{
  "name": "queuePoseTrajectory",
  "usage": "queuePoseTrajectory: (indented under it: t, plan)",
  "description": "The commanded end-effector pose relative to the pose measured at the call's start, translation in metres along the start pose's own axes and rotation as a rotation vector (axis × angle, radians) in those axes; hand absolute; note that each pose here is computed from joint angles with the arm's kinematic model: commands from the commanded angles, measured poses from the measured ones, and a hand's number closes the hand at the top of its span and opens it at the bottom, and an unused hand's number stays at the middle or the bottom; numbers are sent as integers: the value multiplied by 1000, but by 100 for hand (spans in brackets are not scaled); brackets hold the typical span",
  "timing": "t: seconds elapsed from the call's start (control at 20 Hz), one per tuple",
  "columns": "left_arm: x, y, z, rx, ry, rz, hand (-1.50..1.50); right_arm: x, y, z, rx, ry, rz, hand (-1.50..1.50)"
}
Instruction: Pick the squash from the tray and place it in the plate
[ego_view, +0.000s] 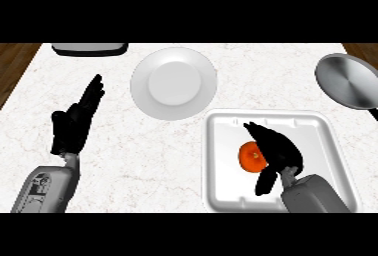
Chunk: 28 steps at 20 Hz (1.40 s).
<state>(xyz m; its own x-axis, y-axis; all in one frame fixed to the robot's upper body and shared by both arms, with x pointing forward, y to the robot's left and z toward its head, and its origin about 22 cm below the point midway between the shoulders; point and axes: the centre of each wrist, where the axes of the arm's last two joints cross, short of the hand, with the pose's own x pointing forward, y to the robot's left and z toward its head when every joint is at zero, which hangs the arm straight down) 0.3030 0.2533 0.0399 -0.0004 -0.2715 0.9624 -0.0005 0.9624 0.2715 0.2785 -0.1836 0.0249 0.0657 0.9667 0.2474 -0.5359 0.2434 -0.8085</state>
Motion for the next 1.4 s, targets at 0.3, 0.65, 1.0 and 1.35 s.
queuePoseTrajectory:
  t: [0.3, 0.65, 1.0, 1.35]
  plan:
    - [-12, -15, -3, 1, 13, 3, 0, -11, 1, -17, -123, -38, 25, 150]
    - [15, 5, -7, -6, 5, 12, 0, -20, -7, -31, -188, 161, -13, 150]
    - [-16, 7, 16, -3, 8, -9, 0, -26, -23, -38, -389, 345, -123, 150]
    - [1, -2, 1, 1, 10, 4, 0, 16, -55, -10, -812, 116, -114, 150]
